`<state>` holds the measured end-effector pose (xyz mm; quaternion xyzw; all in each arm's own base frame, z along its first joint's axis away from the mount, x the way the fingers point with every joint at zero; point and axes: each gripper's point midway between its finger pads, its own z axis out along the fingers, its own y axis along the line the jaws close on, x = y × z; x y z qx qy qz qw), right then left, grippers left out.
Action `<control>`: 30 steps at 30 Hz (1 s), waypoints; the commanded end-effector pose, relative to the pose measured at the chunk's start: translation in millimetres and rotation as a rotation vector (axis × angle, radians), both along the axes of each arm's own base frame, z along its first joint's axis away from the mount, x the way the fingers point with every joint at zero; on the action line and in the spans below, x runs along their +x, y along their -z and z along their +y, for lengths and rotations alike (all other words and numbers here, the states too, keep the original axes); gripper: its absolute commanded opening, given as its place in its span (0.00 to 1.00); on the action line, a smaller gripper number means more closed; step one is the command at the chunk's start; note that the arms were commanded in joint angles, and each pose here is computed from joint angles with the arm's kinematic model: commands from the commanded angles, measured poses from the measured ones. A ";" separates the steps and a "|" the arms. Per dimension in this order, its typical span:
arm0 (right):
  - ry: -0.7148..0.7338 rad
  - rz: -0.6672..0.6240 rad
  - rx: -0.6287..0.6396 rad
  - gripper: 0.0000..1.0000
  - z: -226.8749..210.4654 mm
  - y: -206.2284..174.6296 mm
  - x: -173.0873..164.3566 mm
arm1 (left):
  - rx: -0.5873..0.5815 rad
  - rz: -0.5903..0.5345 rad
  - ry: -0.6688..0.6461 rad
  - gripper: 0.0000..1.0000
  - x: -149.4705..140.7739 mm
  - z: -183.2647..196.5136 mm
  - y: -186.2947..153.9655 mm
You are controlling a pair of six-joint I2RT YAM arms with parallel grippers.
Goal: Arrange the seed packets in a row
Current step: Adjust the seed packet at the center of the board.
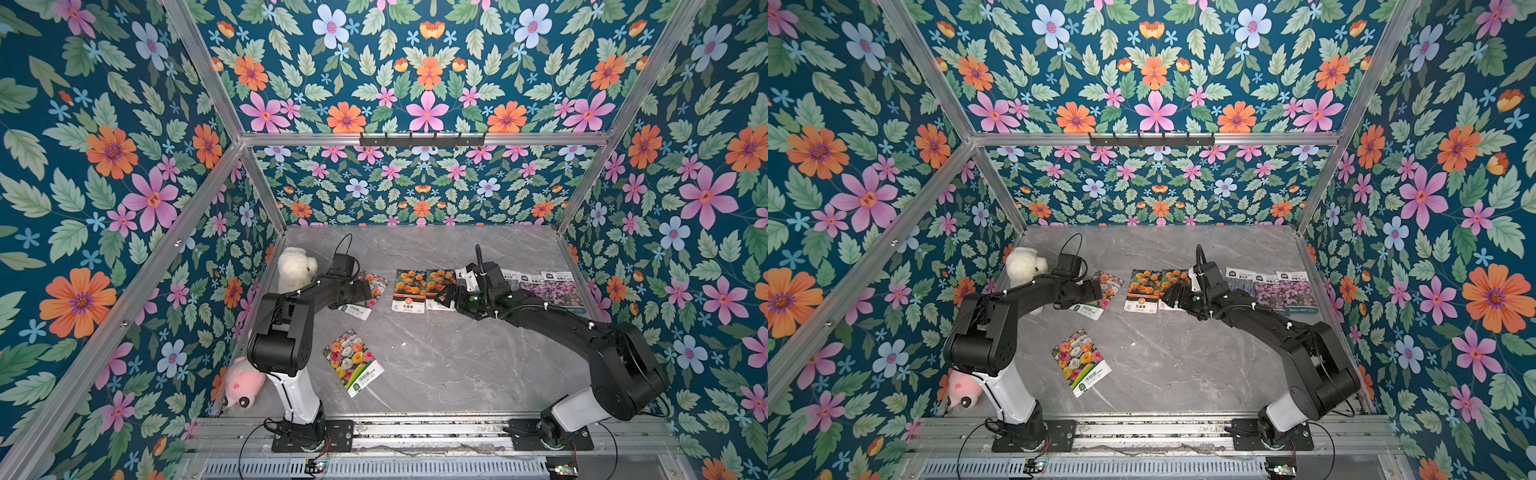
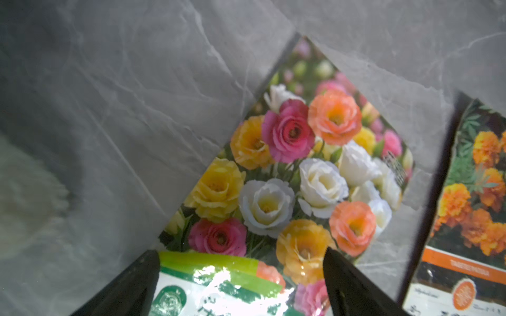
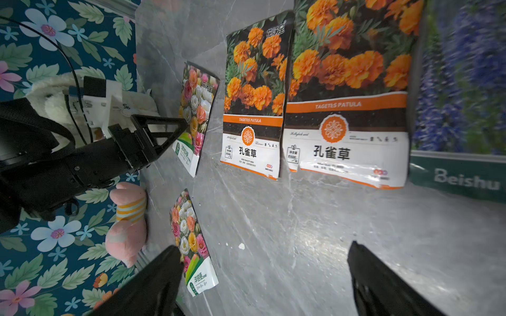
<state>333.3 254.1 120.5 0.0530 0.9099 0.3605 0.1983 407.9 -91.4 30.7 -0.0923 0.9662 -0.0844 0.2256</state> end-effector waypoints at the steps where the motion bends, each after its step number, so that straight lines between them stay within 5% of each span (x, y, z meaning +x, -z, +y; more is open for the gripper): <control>1: -0.009 -0.002 0.034 0.96 17.1 -3.9 3.7 | 0.001 0.069 0.036 0.96 -15.5 -0.7 13.5; 14: -0.066 0.093 0.086 0.79 101.1 15.4 9.9 | -0.294 0.083 0.038 0.89 -46.7 -40.9 -6.4; 20: -0.102 0.101 0.095 0.67 141.7 15.2 14.5 | -0.125 0.005 0.038 0.87 -27.2 -15.2 -30.4; 25: -0.103 0.121 0.106 0.54 162.3 20.3 24.8 | -0.073 -0.022 -0.001 0.65 -11.0 5.1 -28.1; 30: -0.080 0.123 0.064 0.44 167.4 32.5 39.4 | -0.139 0.012 0.016 0.51 -6.1 -6.4 -10.5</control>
